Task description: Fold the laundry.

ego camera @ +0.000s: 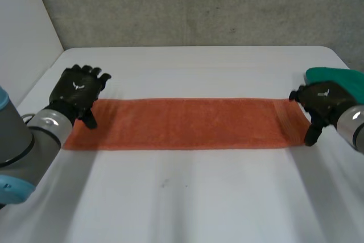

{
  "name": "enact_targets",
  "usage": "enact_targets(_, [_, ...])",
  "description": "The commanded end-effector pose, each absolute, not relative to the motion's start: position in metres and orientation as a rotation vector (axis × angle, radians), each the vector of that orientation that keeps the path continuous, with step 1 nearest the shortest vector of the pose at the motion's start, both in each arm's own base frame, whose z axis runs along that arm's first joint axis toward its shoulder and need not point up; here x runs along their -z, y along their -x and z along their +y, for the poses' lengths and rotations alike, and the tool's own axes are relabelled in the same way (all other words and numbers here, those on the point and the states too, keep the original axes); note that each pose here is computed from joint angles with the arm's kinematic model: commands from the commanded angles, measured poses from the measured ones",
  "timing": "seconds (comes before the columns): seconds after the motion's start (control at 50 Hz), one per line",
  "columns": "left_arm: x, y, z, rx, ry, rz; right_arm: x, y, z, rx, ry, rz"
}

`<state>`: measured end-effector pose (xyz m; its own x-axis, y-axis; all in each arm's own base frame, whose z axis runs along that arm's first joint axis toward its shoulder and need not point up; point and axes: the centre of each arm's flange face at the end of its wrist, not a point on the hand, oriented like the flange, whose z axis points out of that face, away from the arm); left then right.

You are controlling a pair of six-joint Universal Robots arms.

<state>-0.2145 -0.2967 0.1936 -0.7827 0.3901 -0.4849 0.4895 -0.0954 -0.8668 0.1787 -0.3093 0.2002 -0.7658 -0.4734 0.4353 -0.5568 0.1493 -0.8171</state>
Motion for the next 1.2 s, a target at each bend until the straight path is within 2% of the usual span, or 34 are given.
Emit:
enact_targets(0.02, [-0.178, 0.205, -0.291, 2.008, -0.955, 2.184, -0.148, -0.171, -0.32, -1.725, -1.038, -2.329])
enact_targets(0.36, [-0.174, 0.203, -0.291, 2.001, -0.945, 2.2, -0.115, -0.156, -0.352, -1.709, -0.994, -2.321])
enact_targets(0.6, [-0.172, 0.203, -0.289, 1.994, -0.94, 2.212, -0.121, -0.154, -0.352, -1.731, -0.981, -2.302])
enact_targets(0.68, [-0.172, 0.202, -0.29, 1.994, -0.936, 2.21, -0.127, -0.134, -0.352, -1.688, -0.9, -2.316])
enact_targets(0.76, [-0.174, 0.202, -0.288, 1.994, -0.934, 2.208, -0.138, -0.096, -0.352, -1.629, -0.792, -2.317])
enact_targets(0.84, [-0.174, 0.2, -0.289, 1.992, -0.926, 2.209, -0.145, -0.044, -0.355, -1.521, -0.726, -2.235])
enact_targets(0.86, [-0.173, 0.199, -0.288, 1.988, -0.925, 2.212, -0.145, -0.022, -0.355, -1.456, -0.731, -2.191])
enact_targets(0.94, [-0.174, 0.2, -0.288, 1.989, -0.926, 2.213, -0.147, 0.016, -0.356, -1.323, -0.786, -2.093])
enact_targets(1.06, [-0.176, 0.2, -0.287, 1.992, -0.925, 2.21, -0.165, 0.01, -0.364, -1.398, -0.795, -2.036])
enact_targets(1.14, [-0.178, 0.199, -0.285, 1.998, -0.922, 2.203, -0.197, -0.037, -0.367, -1.591, -0.835, -1.971])
enact_targets(1.18, [-0.181, 0.199, -0.285, 2.008, -0.919, 2.193, -0.217, -0.084, -0.365, -1.728, -0.933, -1.91])
enact_targets(1.2, [-0.182, 0.198, -0.285, 2.009, -0.917, 2.191, -0.221, -0.096, -0.364, -1.759, -0.958, -1.896])
